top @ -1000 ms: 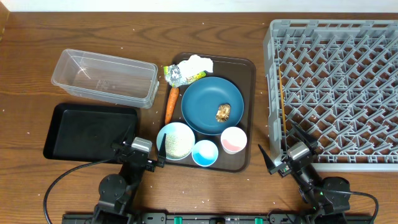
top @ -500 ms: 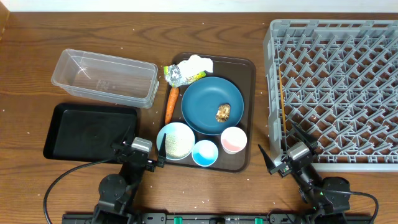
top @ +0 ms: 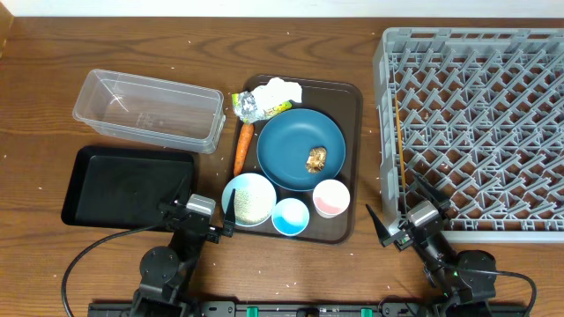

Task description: Sort waste into correct bins and load items into the dishwasher rack

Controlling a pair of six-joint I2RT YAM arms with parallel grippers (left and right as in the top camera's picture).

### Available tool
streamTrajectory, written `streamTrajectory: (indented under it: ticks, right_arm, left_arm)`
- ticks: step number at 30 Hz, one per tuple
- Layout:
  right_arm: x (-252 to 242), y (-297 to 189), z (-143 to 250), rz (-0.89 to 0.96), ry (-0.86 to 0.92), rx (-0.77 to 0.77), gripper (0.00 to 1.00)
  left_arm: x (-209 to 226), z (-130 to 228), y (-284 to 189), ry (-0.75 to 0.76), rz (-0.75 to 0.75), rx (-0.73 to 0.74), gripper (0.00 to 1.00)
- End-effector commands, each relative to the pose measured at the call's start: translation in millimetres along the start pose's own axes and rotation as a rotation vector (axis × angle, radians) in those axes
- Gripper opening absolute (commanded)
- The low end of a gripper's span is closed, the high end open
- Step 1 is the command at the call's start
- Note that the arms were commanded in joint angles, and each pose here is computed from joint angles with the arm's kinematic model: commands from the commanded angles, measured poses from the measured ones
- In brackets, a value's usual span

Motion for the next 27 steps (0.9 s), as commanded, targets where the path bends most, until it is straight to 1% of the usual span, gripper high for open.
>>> streamTrajectory:
  ticks: [1, 16, 20, 23, 25, 27]
  right_arm:
    - [-1, 0, 1, 0.01, 0.017, 0.004, 0.99]
    - [-1, 0, 1, 0.01, 0.017, 0.004, 0.99]
    - [3, 0, -1, -0.042, 0.016, -0.014, 0.99]
    - [2, 0, -3, -0.032, 0.006, -0.025, 0.99]
    - [1, -1, -10, -0.03, -0.005, -0.067, 0.99]
    - [-1, -2, -20, -0.027, 0.018, -0.114, 0.99]
  left_arm:
    - [0, 12, 2, 0.001, 0.001, 0.037, 0.98]
    - [0, 12, 2, 0.0, 0.002, 0.036, 0.98]
    - [-1, 12, 2, -0.004, 0.01, 0.036, 0.98]
    - [-12, 4, 1, -0.006, 0.129, -0.011, 0.98]
    - [-18, -6, -1, 0.001, 0.206, -0.066, 0.98]
    - [-21, -19, -4, -0.002, 0.24, -0.112, 0.98]
Point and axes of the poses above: each gripper's point midway between its finger pads, its own y axis out along the fingers, its own x axis along the line the jaws close on, z = x × y, the point moved 8 cm from there along -y, back along the fingers, and after that the axes turned 5 degrees about -y, right-handed, at the moved point
